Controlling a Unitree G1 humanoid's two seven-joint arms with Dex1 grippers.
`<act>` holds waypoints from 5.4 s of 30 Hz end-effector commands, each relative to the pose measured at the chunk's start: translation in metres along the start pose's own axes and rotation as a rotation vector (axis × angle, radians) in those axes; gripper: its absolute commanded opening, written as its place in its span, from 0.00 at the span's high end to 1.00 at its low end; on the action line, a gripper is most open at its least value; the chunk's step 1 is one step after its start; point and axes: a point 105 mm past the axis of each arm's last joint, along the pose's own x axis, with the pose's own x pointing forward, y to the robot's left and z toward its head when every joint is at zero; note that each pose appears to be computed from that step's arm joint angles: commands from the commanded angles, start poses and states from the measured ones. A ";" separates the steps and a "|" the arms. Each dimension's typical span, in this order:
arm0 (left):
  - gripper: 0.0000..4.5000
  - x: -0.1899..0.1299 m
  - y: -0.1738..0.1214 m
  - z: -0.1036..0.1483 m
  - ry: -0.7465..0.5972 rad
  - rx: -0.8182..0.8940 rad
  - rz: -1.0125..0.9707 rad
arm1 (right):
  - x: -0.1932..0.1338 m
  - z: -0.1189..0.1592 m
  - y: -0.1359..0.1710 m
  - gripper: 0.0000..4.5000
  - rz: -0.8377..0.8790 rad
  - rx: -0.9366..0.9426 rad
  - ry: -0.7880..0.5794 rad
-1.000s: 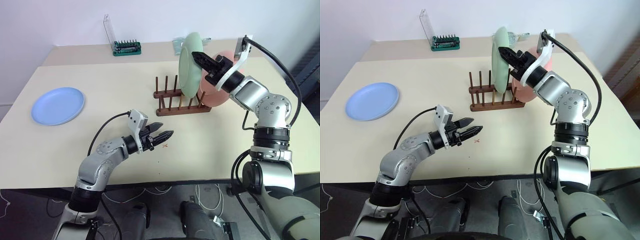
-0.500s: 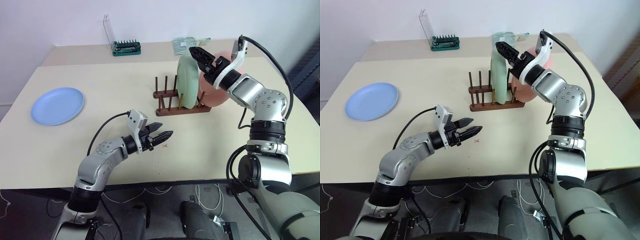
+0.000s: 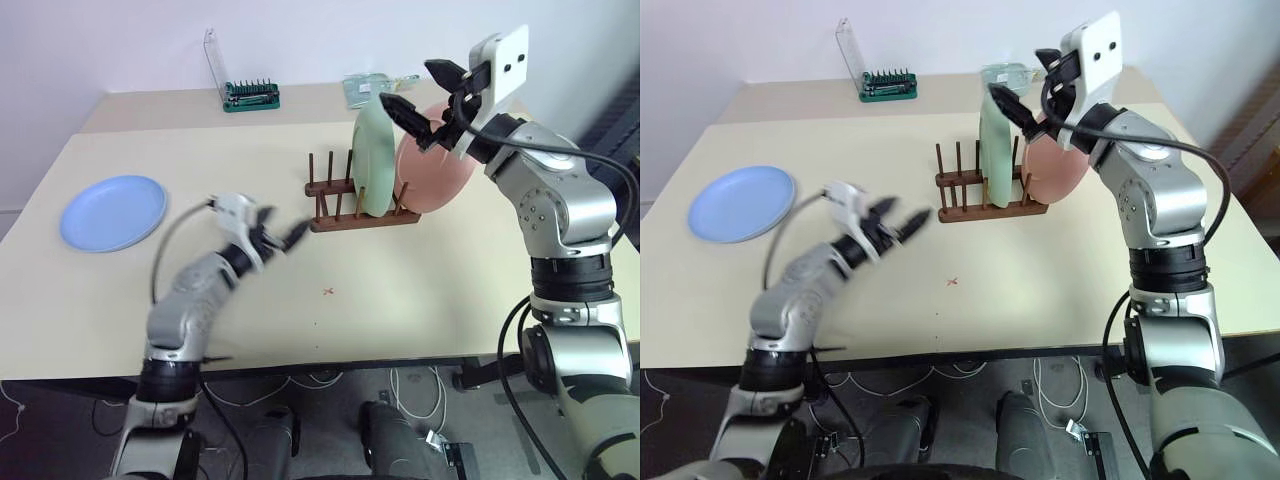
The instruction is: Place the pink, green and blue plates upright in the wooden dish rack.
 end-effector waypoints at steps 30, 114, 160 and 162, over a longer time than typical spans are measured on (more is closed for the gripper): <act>0.98 -0.074 0.183 -0.004 0.051 -0.581 1.017 | 0.007 -0.024 0.092 0.00 0.302 -0.212 0.024; 0.46 -0.050 -0.050 -0.017 0.144 0.120 -0.402 | 0.050 0.027 0.072 1.00 0.117 0.931 -0.193; 0.46 -0.053 -0.069 -0.030 0.170 0.118 -0.475 | 0.032 0.057 0.025 0.01 0.006 0.539 -0.256; 0.46 -0.053 -0.072 -0.033 0.177 0.117 -0.490 | 0.010 0.066 0.008 0.06 -0.031 0.470 -0.290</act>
